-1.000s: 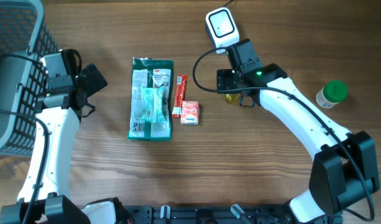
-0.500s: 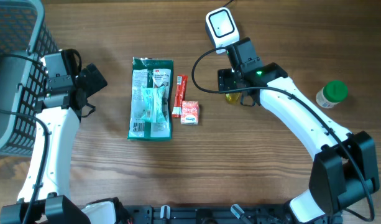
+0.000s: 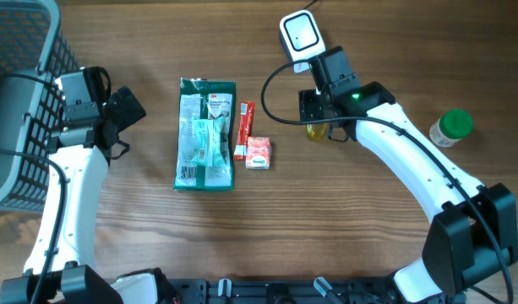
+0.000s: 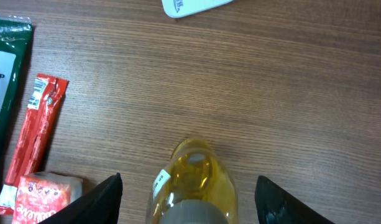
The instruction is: Scan the item barcode
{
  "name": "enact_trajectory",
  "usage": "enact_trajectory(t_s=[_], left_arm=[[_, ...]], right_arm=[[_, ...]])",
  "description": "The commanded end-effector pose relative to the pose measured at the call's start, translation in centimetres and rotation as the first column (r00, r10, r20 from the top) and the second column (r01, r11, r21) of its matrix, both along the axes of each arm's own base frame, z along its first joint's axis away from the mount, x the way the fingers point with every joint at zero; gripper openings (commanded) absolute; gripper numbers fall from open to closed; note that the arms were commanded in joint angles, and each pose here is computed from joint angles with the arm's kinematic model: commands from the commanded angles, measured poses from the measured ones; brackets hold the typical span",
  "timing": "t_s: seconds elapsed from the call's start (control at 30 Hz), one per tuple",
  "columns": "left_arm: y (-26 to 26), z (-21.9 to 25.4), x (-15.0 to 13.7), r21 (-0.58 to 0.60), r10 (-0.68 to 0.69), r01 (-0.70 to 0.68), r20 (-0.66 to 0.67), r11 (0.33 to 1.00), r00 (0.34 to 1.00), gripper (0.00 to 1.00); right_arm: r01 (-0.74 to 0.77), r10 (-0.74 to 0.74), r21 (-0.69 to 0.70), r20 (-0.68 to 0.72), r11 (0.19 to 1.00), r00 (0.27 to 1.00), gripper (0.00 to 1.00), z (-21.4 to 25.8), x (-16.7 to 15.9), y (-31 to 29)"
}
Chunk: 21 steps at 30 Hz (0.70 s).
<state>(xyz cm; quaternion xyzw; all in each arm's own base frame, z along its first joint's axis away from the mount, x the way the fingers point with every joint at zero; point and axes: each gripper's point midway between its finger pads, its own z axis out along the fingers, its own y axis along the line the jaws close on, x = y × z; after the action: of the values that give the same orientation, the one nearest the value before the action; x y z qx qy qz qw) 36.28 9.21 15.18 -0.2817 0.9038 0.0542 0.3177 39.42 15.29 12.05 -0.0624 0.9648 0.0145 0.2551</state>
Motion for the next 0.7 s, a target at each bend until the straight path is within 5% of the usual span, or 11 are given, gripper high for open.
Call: enact_trajectory(t_s=[0.0, 0.67], left_arm=[[0.1, 0.7, 0.3, 0.008, -0.011, 0.011, 0.015, 1.000, 1.000, 1.00], [0.1, 0.7, 0.3, 0.008, -0.011, 0.011, 0.015, 1.000, 1.000, 1.00]], right_arm=[[0.005, -0.005, -0.003, 0.004, 1.000, 1.000, 0.68, 0.3, 0.3, 0.1], [0.012, -0.013, -0.018, -0.038, 1.000, 0.999, 0.62, -1.1, -0.4, -0.3]])
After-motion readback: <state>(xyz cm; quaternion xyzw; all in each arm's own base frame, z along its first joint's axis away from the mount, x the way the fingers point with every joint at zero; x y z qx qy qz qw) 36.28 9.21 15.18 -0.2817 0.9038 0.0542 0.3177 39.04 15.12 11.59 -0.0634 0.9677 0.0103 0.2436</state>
